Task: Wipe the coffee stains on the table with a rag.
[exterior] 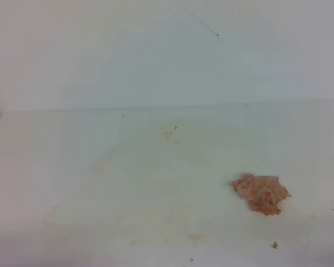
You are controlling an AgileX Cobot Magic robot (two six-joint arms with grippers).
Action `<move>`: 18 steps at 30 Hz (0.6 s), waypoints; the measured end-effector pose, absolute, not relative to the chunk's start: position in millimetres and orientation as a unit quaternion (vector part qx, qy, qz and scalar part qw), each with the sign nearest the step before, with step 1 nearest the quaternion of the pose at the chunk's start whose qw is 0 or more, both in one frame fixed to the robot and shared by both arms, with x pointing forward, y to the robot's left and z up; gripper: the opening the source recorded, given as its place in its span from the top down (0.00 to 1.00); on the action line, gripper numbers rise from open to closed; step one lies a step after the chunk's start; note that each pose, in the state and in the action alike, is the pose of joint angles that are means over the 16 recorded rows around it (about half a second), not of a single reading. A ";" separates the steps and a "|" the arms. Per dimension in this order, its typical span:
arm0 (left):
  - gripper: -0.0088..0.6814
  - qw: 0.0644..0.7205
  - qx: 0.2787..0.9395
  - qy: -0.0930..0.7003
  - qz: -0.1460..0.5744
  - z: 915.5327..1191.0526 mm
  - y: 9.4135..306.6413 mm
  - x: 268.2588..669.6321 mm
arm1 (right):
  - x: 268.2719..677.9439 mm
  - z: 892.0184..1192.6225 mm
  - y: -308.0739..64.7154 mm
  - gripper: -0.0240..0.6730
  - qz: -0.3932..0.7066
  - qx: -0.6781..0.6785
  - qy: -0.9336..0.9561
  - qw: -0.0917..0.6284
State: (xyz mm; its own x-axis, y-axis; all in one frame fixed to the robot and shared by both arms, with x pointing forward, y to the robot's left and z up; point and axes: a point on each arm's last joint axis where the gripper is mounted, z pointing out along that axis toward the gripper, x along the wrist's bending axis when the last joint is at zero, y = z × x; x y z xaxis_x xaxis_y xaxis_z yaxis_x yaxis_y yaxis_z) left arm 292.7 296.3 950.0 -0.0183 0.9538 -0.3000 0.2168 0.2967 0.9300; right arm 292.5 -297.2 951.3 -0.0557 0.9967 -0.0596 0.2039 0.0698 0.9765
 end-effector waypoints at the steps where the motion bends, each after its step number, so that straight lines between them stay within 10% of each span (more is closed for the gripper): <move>1: 0.99 0.516 0.474 0.618 0.357 950.0 296.3 292.7 | 292.5 951.3 -297.2 0.97 0.441 0.520 0.577 0.449; 18: 0.99 0.516 0.474 0.618 0.357 950.0 296.3 292.7 | 292.6 951.0 -297.2 0.97 0.440 0.521 0.578 0.448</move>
